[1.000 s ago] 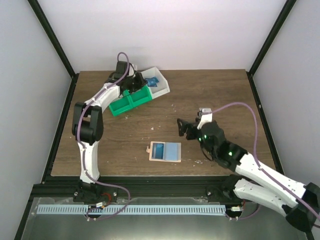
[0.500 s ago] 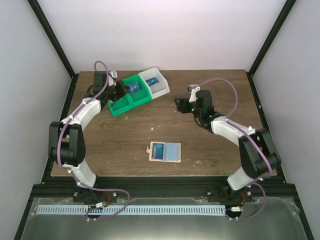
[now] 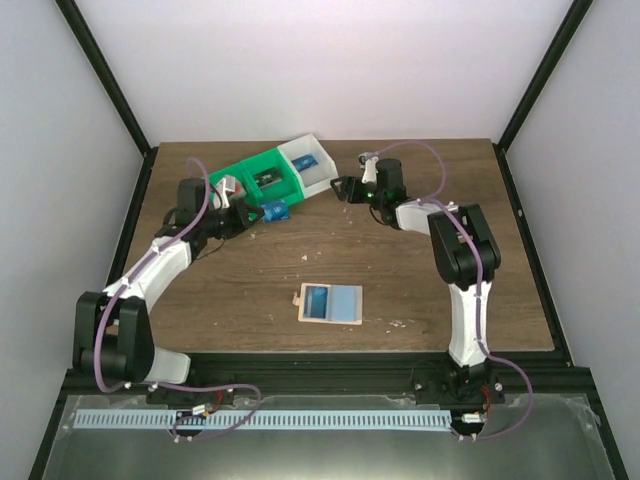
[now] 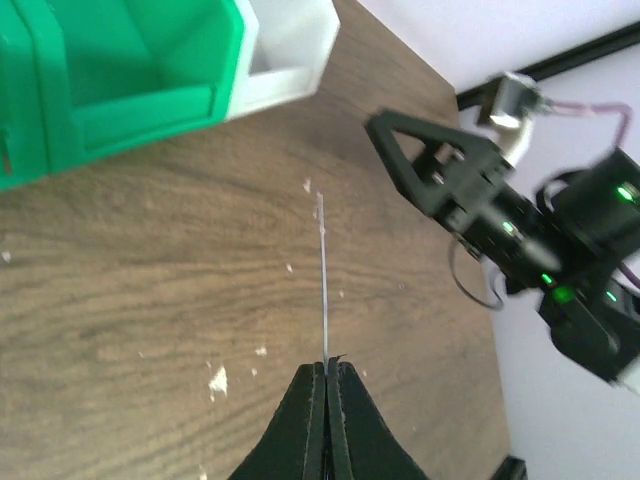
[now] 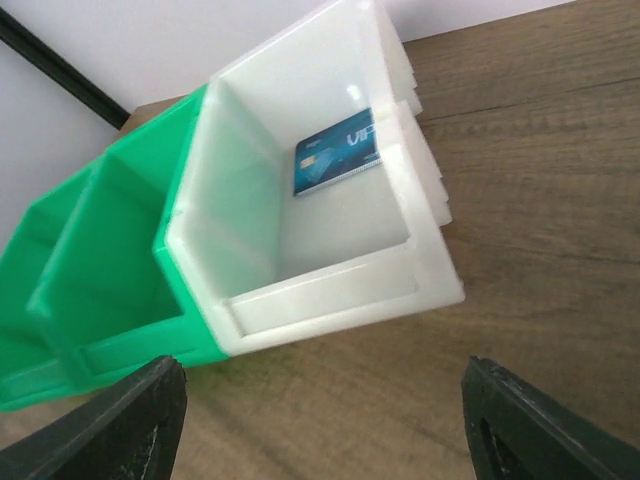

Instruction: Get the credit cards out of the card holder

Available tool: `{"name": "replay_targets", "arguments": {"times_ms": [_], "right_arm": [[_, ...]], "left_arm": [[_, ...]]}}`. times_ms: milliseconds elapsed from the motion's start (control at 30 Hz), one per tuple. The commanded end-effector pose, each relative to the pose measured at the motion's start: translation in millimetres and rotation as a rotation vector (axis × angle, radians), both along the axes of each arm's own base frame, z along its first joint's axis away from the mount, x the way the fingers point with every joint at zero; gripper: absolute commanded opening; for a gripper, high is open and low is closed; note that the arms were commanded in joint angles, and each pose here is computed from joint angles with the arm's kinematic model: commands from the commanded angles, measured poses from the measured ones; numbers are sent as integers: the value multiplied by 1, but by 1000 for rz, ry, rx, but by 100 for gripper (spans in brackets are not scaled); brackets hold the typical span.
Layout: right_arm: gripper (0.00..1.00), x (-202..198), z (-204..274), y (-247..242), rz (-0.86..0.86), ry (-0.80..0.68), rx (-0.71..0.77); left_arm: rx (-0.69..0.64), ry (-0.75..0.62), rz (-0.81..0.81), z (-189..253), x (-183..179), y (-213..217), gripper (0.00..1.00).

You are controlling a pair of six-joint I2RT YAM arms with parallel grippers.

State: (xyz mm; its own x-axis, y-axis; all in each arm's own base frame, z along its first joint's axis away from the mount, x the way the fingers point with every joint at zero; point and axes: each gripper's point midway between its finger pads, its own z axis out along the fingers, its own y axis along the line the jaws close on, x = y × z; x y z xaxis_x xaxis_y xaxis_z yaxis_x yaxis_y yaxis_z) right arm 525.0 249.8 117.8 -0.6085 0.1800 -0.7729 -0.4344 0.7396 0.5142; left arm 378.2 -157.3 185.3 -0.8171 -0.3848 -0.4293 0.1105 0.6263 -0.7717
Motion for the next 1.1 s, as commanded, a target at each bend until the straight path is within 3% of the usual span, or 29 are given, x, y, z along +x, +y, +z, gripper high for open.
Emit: {"name": "replay_targets", "arguments": {"times_ms": [0,133,267,400,667,1067], "right_arm": [[77,33,9,3,-48,-59,17],[76,57,-7,14,-32,-36,10],[57,68,-25,19,-15,-37,5],[49,73,-26,24,6,-55,27],[35,58,-29,38,106,16,73],[22,38,-45,41,106,54,17]], "left_arm": [[-69,-70,-88,24,-26,-14,0],[-75,-77,-105,29,-42,-15,0],[-73,-109,-114,42,-57,-14,0],[-55,-125,-103,46,-68,-10,0],[-34,-131,-99,54,-75,-8,0],[0,-161,-69,70,-79,-2,0]]}}
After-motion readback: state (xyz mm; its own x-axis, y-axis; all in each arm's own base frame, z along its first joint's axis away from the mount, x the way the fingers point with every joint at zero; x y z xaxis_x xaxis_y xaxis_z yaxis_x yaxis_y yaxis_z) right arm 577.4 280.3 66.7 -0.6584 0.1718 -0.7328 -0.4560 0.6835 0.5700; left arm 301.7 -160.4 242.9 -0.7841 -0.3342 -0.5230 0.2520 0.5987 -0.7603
